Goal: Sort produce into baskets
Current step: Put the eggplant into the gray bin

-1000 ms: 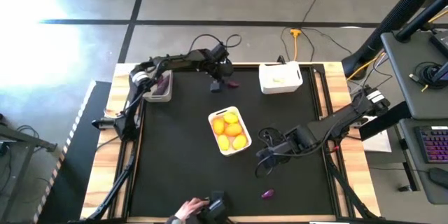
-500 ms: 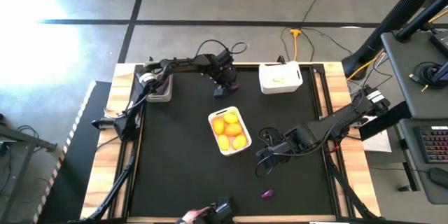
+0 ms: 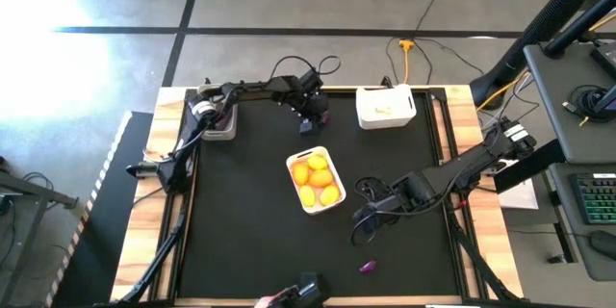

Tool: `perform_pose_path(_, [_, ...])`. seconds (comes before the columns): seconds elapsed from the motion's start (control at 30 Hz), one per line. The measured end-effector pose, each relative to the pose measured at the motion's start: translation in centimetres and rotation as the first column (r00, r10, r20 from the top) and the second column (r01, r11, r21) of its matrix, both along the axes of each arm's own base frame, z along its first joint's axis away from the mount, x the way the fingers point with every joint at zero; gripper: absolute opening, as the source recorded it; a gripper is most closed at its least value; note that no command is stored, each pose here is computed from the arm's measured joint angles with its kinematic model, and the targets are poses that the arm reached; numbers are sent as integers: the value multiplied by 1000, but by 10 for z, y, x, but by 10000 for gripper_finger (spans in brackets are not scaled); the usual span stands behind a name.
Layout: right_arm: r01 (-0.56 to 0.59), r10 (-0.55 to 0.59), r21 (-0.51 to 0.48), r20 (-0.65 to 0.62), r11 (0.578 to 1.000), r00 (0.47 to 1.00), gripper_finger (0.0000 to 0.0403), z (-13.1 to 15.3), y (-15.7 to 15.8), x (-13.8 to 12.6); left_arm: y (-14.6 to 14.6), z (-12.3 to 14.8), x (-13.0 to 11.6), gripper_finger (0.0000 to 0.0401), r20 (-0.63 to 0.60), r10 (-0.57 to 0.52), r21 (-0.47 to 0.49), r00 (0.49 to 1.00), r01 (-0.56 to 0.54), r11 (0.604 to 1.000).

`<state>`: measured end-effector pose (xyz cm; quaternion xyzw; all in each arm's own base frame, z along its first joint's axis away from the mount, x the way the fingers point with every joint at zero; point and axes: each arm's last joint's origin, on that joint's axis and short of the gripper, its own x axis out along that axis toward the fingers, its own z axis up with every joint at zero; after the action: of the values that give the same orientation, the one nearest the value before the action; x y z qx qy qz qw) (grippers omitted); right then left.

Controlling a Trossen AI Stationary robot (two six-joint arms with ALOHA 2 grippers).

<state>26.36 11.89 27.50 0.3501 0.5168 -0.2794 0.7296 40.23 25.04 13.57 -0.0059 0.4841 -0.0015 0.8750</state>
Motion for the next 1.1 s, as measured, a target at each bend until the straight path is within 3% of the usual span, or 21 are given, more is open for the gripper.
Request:
perform_pose_path(0.17, [23,-23,6,2,1000,1000,169,0,0,0,-1,0,1,166,-1,24,-15,1000,-24,1000])
perform_pose_path(0.3, [34,-34,10,3,999,999,169,0,0,0,-1,1,0,186,-8,104,-67,995,-104,992])
perform_pose_path(0.5, [44,-44,6,7,999,999,169,0,0,0,-2,4,-1,228,-33,242,-155,970,-245,957])
perform_pose_path(0.7, [47,-47,-6,13,999,999,169,0,-1,0,-8,6,3,251,-39,315,-201,948,-316,927])
perform_pose_path(0.8, [51,-51,-19,20,998,999,169,0,-1,0,-13,6,6,253,-50,343,-198,938,-346,917])
perform_pose_path(0.97, [57,-56,-38,30,998,998,169,0,-2,1,-21,8,17,253,-8,387,-109,922,-385,916])
perform_pose_path(1.1, [60,-59,-38,32,997,998,169,0,-2,1,-20,11,21,253,33,476,-98,879,-471,877])
